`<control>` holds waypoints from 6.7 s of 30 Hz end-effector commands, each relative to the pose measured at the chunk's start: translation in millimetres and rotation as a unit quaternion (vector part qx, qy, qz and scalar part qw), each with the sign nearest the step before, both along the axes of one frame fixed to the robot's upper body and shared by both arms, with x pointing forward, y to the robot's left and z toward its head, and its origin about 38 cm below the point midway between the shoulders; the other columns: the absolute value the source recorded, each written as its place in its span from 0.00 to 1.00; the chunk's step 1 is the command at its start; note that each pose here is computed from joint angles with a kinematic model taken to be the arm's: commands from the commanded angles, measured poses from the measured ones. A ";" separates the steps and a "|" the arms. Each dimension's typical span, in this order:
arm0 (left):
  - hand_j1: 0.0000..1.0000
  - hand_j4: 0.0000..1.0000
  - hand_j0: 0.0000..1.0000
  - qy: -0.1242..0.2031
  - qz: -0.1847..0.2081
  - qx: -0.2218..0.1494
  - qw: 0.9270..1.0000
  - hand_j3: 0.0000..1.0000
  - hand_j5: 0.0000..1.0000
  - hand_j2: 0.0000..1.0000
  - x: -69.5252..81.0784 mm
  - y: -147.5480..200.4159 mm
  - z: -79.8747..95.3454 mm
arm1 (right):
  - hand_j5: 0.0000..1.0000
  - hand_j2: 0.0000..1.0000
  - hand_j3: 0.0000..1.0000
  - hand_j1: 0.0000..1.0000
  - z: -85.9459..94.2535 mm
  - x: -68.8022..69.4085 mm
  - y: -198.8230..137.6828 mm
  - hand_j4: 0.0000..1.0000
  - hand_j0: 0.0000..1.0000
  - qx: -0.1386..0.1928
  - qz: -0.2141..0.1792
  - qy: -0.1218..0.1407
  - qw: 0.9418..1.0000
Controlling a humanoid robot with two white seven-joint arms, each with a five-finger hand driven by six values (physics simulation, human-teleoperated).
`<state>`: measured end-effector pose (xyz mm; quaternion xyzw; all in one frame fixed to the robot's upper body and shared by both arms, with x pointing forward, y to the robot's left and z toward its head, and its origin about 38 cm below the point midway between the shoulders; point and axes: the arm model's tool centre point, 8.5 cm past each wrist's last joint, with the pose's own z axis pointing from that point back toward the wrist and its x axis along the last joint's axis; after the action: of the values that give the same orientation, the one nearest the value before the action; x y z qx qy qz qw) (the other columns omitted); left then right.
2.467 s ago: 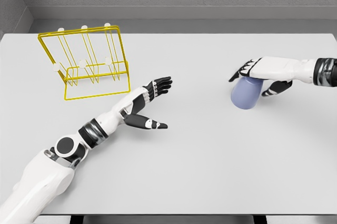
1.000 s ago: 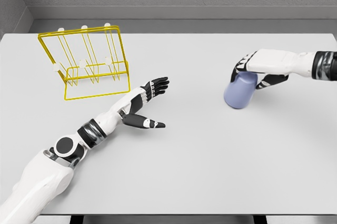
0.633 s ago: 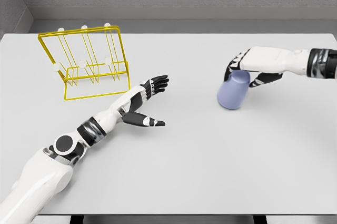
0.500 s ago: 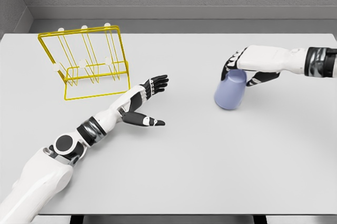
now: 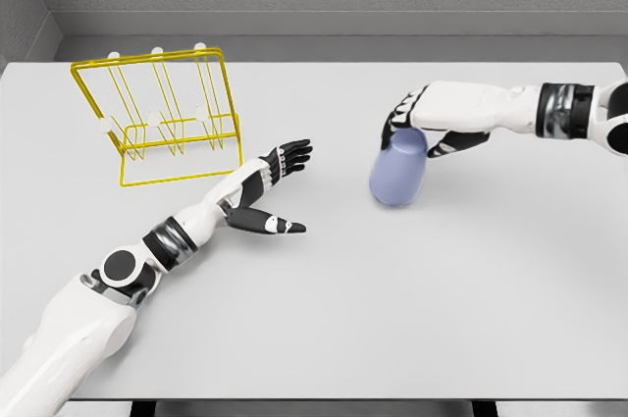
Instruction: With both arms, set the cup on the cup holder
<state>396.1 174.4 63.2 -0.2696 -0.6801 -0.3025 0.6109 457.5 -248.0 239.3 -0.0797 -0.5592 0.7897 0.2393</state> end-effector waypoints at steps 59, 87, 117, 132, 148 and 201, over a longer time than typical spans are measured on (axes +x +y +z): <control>1.00 1.00 1.00 0.010 0.004 -0.014 1.000 1.00 1.00 1.00 7.5 -11.8 -5.4 | 1.00 1.00 1.00 1.00 15.2 6.0 3.4 1.00 1.00 0.007 0.000 -0.015 1.000; 1.00 1.00 1.00 0.002 -0.007 0.004 1.000 1.00 1.00 1.00 17.3 -39.8 -9.8 | 1.00 1.00 1.00 1.00 -6.0 22.1 -128.2 1.00 1.00 0.054 -0.192 -0.051 0.978; 1.00 1.00 1.00 0.004 -0.015 -0.013 1.000 1.00 1.00 1.00 21.1 -61.7 -6.7 | 1.00 1.00 1.00 1.00 -9.1 24.9 -123.9 1.00 1.00 0.052 -0.191 -0.046 0.979; 0.92 0.92 0.92 0.008 -0.016 -0.019 1.000 0.92 0.92 0.92 20.4 -69.0 -8.6 | 1.00 1.00 1.00 1.00 -8.6 25.1 -124.0 1.00 1.00 0.053 -0.191 -0.046 0.979; 0.54 0.54 0.54 0.009 -0.018 -0.021 1.000 0.54 0.54 0.54 19.8 -71.8 -9.2 | 1.00 1.00 1.00 1.00 -8.6 25.1 -124.0 1.00 1.00 0.053 -0.191 -0.046 0.979; 0.41 0.41 0.41 -0.116 -0.023 -0.110 0.987 0.41 0.41 0.41 9.0 78.3 150.1 | 1.00 1.00 1.00 1.00 -7.5 24.1 -127.7 1.00 1.00 0.051 -0.194 -0.048 0.979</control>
<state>405.4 243.8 208.0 -0.3149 -0.7675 -0.2733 0.4869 481.5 -375.1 230.6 -0.2116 -0.5813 0.6966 0.3635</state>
